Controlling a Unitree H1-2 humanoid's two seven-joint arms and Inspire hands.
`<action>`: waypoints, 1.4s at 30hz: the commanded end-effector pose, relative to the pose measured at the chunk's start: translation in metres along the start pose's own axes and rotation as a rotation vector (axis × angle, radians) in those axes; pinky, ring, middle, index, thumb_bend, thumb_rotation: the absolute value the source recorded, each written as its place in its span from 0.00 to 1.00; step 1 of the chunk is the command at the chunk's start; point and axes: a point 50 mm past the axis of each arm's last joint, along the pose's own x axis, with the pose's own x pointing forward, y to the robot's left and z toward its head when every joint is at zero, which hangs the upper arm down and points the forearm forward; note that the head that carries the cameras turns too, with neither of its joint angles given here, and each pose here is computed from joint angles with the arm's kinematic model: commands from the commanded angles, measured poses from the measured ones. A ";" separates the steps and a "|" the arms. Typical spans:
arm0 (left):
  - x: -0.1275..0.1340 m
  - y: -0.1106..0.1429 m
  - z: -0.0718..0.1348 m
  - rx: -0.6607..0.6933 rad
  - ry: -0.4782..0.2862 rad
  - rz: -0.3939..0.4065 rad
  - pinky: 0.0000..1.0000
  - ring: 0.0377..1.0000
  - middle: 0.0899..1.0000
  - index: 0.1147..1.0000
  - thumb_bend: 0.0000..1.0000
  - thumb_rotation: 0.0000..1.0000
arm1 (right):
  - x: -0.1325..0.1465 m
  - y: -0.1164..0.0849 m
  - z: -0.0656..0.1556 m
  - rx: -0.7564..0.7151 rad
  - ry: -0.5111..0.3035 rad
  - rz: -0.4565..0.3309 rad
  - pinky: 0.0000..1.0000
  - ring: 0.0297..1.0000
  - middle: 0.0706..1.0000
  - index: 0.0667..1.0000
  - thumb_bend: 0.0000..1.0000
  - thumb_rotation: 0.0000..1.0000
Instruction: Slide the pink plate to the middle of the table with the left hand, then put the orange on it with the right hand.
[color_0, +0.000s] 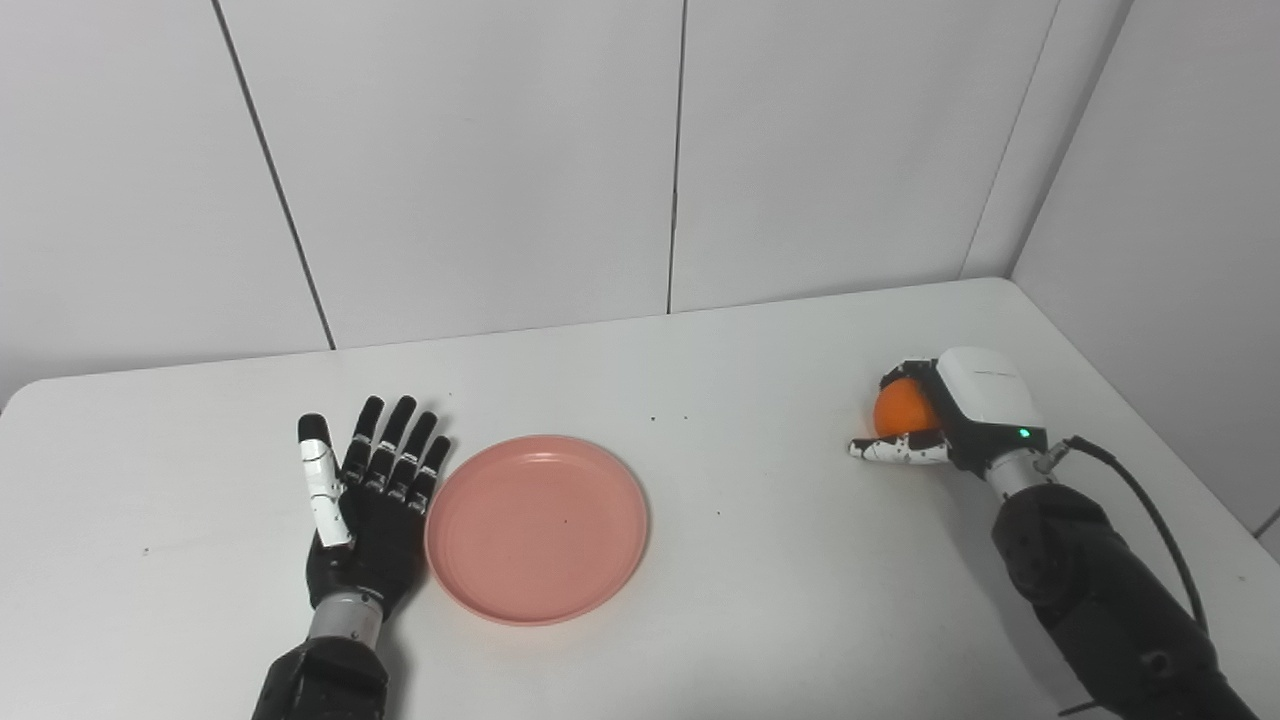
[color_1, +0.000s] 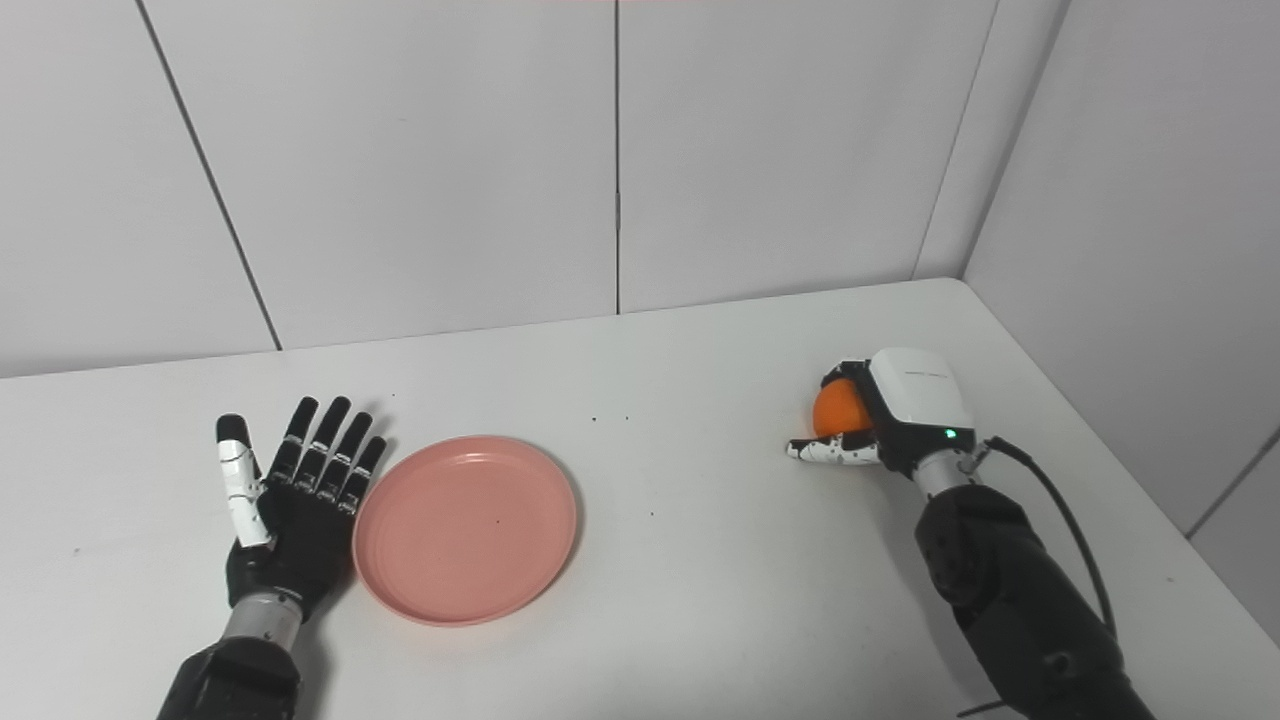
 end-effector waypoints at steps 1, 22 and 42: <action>-0.021 0.032 -0.031 -0.007 0.169 0.160 0.96 0.92 0.90 0.94 0.75 0.71 | 0.011 -0.017 0.005 -0.009 -0.004 -0.050 0.25 0.30 0.36 0.37 0.68 0.45; -0.020 0.031 -0.029 -0.013 0.171 0.150 0.98 0.92 0.89 0.94 0.75 0.70 | 0.011 -0.011 0.006 0.019 0.000 0.006 0.09 0.12 0.14 0.16 0.68 0.42; -0.020 0.025 -0.038 -0.005 0.179 0.146 0.94 0.90 0.90 0.94 0.75 0.71 | 0.013 -0.070 0.062 0.012 -0.239 -0.130 0.09 0.12 0.15 0.17 0.70 0.53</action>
